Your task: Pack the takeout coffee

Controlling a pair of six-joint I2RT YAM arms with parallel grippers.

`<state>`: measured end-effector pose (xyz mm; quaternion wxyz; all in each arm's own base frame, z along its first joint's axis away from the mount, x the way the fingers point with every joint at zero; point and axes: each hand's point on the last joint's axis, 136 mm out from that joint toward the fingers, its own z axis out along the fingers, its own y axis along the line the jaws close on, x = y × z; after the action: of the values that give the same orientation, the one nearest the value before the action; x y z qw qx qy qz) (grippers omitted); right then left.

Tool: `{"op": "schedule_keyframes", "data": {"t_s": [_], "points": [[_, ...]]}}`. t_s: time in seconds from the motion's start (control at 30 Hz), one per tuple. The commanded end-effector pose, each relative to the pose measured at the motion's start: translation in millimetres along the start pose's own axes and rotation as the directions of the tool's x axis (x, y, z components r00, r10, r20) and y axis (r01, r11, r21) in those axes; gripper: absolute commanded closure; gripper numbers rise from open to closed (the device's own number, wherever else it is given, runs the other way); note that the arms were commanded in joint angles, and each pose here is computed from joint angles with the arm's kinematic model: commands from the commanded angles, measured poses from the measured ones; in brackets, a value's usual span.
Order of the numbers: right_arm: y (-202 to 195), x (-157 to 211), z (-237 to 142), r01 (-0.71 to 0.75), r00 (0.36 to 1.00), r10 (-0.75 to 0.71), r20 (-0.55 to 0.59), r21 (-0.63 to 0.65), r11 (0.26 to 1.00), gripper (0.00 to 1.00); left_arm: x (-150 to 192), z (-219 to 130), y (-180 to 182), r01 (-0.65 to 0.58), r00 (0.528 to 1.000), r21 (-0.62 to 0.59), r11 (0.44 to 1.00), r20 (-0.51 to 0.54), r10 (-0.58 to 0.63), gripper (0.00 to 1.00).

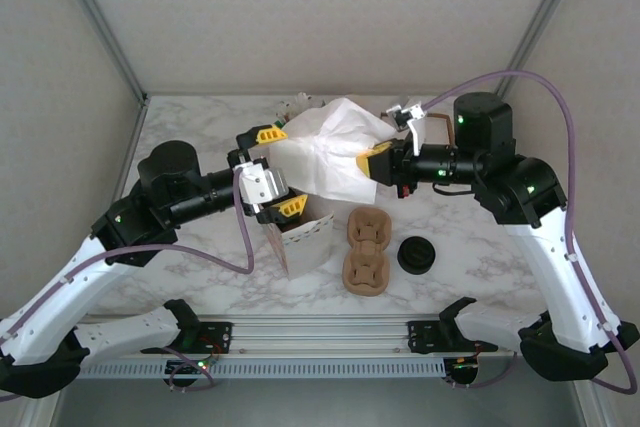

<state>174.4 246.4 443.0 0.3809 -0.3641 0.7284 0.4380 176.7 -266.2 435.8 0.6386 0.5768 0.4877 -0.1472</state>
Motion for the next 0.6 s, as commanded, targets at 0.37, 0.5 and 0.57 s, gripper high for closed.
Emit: {"op": "schedule_keyframes", "data": {"t_s": [0.37,0.5,0.57], "points": [[43.8,3.1,2.1,0.121,0.992,-0.125,-0.024,-0.133,0.984,1.0,-7.2,4.7,-3.5,-0.053,0.998,0.043,0.998,-0.025,0.054,0.05],[53.7,0.0,5.4,0.131,0.991,-0.136,-0.013,-0.182,0.974,1.0,-4.5,8.0,-9.3,-0.012,0.999,0.074,0.997,-0.033,0.015,0.11],[56.0,-1.3,8.2,0.13,0.991,-0.135,-0.01,-0.196,0.972,1.0,-1.6,10.7,-12.3,-0.001,0.999,0.088,0.996,-0.041,0.004,0.18]]}}
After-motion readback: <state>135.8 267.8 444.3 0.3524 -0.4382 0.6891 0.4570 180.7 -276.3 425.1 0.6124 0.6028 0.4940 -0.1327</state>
